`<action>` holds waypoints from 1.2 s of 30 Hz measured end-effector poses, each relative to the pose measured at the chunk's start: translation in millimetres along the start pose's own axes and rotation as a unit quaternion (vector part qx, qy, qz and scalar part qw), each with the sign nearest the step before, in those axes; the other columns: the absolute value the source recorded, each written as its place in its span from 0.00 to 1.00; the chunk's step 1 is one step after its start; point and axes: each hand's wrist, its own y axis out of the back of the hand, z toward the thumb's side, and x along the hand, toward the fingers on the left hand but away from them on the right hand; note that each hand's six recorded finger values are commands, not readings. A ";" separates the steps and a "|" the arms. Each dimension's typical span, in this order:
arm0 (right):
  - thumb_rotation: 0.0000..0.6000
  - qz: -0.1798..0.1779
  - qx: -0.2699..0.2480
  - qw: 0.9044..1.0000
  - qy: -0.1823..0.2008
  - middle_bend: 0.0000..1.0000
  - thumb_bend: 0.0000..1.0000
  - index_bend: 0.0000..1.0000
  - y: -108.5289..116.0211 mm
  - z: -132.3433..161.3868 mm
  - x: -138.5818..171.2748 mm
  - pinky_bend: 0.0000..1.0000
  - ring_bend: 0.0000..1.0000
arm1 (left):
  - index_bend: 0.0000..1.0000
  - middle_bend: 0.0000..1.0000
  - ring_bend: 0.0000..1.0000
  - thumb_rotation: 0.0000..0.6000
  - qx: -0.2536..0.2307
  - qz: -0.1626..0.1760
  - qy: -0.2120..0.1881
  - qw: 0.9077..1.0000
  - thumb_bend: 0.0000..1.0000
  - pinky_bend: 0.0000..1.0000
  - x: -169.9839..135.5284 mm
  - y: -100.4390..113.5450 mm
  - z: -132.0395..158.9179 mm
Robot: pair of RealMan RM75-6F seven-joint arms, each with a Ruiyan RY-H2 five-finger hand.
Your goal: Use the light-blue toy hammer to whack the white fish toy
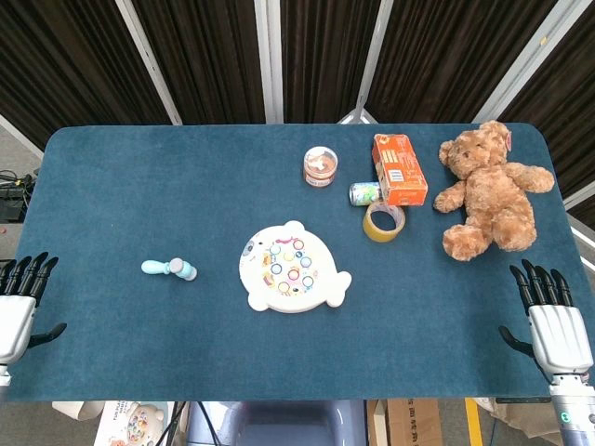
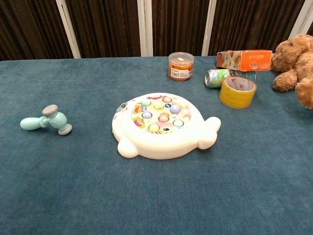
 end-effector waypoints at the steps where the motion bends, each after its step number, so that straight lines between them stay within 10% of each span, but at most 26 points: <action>1: 1.00 0.000 0.000 1.000 0.000 0.00 0.23 0.00 -0.1 0.1 0.0 0.00 0.00 | 0.00 0.00 0.00 1.00 0.000 0.000 0.000 1.000 0.00 0.04 0.0 0.1 0.0; 29: 1.00 0.002 -0.007 1.000 -0.002 0.00 0.23 0.00 0.4 -2.4 1.1 0.00 0.00 | 0.00 0.00 0.00 1.00 -0.013 -0.022 -0.002 1.000 0.01 0.05 8.2 -2.7 9.1; 36: 1.00 0.006 -0.007 1.000 0.001 0.00 0.23 0.00 -1.6 -0.9 1.0 0.00 0.00 | 0.19 0.01 0.00 1.00 -0.012 -0.030 -0.025 0.999 0.09 0.10 29.5 2.5 31.1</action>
